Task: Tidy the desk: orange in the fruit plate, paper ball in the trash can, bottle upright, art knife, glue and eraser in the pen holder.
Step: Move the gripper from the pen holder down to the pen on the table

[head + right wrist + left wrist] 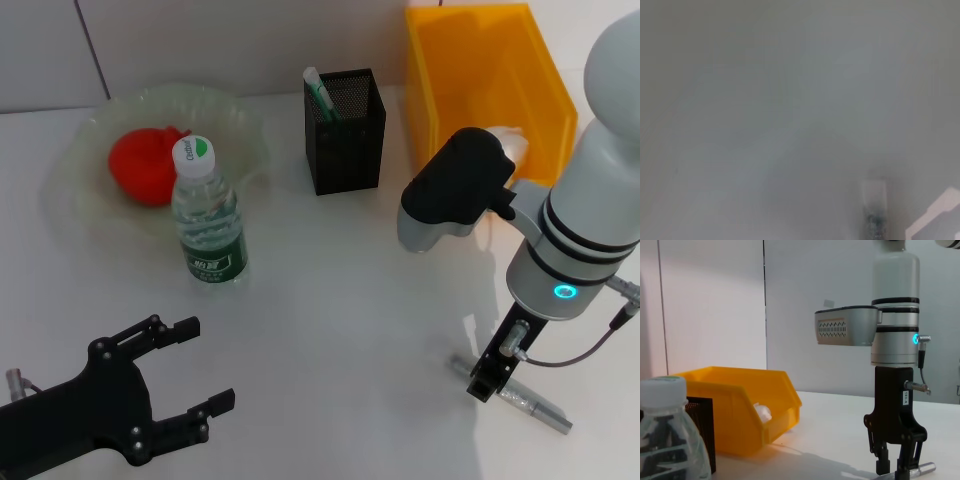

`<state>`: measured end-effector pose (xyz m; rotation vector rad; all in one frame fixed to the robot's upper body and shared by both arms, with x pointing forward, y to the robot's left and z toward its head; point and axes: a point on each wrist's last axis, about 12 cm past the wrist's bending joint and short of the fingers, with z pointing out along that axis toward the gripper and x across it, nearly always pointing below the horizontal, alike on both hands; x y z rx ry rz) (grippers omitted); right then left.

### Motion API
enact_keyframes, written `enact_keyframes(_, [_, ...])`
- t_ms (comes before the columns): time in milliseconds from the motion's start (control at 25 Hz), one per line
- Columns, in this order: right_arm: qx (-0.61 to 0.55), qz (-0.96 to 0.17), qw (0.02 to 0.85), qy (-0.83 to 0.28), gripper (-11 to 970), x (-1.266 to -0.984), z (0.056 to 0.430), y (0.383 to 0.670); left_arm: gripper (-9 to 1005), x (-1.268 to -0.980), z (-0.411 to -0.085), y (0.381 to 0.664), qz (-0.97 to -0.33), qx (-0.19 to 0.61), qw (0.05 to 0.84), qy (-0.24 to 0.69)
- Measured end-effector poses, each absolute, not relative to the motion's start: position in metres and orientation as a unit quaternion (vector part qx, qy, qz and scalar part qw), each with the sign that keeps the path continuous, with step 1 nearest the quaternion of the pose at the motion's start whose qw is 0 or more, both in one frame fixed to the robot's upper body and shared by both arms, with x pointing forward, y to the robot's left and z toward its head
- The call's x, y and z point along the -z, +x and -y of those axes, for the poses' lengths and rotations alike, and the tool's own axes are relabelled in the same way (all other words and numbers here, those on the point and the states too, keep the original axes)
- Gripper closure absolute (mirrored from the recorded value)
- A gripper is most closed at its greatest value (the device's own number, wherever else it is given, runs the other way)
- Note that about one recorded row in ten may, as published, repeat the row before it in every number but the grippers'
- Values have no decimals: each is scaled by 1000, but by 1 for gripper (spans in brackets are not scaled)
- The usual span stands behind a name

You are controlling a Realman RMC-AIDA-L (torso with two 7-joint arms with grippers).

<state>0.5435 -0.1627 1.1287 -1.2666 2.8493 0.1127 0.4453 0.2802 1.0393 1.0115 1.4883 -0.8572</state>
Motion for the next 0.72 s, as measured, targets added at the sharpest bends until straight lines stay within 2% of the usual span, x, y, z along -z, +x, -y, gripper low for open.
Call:
enact_keyframes(400, [-40, -915, 12, -401, 598, -1128, 164, 545, 184, -1039, -280, 445, -627, 361, 543, 426])
enact_keyframes(720, [-40, -916, 6, -399, 711, -1125, 165, 544, 184, -1039, -280, 446, -627, 361, 543, 426])
